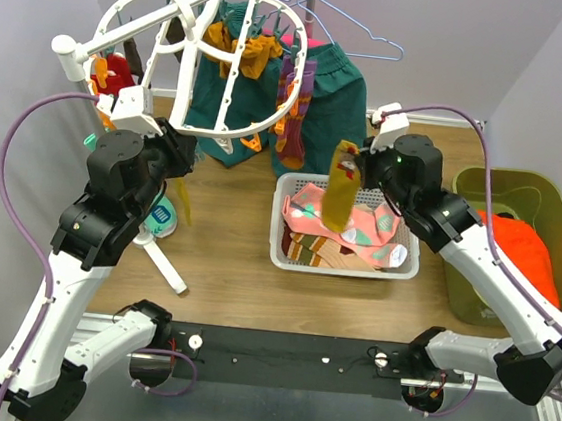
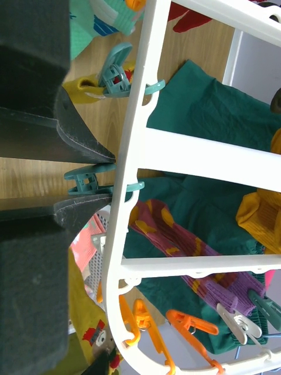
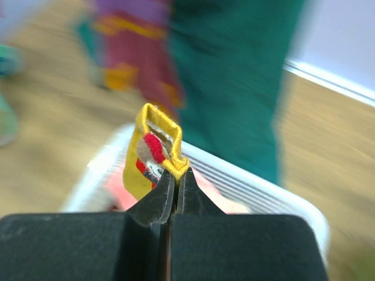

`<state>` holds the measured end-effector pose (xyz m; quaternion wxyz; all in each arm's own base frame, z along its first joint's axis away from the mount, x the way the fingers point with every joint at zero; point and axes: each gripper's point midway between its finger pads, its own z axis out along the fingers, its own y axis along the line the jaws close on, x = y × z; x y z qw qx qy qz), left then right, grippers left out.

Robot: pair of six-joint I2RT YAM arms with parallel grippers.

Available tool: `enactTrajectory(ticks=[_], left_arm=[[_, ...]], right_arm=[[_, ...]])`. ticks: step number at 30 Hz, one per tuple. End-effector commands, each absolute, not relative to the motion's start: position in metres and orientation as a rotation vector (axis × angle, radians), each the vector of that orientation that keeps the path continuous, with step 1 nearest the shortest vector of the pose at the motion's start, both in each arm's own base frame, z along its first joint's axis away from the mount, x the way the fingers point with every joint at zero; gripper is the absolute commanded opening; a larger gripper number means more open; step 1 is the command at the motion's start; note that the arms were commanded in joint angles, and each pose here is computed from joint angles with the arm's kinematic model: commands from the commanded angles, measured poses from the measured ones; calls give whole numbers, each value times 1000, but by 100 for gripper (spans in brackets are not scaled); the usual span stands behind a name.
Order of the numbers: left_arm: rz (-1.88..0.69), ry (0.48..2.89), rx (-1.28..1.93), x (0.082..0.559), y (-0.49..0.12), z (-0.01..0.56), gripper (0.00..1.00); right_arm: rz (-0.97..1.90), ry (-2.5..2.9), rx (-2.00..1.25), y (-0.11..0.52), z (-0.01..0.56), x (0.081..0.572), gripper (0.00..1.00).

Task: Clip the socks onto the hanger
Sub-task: Adjust the sock in the bin.

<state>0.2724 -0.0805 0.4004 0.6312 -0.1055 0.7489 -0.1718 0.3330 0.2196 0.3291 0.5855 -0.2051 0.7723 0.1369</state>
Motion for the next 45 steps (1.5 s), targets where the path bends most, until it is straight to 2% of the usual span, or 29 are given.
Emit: enactTrajectory(ticks=[1, 5, 7, 14, 18, 20, 23, 24, 28, 33, 39, 42, 45], left_arm=[[-420, 1693, -238, 271, -83, 410, 0], [-414, 1690, -239, 270, -81, 411, 0], [-412, 1691, -243, 270, -81, 410, 0], [-409, 1704, -239, 268, -81, 405, 0], [-410, 1707, -236, 268, -81, 404, 0], [-417, 1708, -237, 268, -82, 404, 0], [-422, 1708, -237, 267, -83, 403, 0], [-422, 1710, -237, 267, -83, 402, 0], [-416, 1711, -239, 267, -82, 401, 0], [-419, 1710, -234, 267, -83, 401, 0], [-423, 1711, -233, 267, -83, 399, 0], [-423, 1710, -230, 267, -83, 400, 0], [-421, 1707, -232, 266, -82, 400, 0]], right_arm=[[-216, 1872, -292, 120, 320, 331, 1], [-391, 1881, -325, 96, 311, 327, 1], [-360, 1911, -390, 107, 292, 331, 1], [-188, 2244, -551, 161, 138, 334, 3], [-59, 2355, -525, 194, 88, 336, 4], [43, 2354, -559, 221, 87, 335, 6], [163, 2357, -598, 256, 87, 330, 16], [203, 2356, -599, 264, 89, 328, 24], [489, 2351, -696, 303, 105, 307, 37], [552, 2361, -799, 304, 120, 290, 55], [311, 2342, -809, 269, 123, 300, 63], [304, 2347, -894, 268, 119, 296, 64], [468, 2308, -1043, 286, 121, 279, 64]])
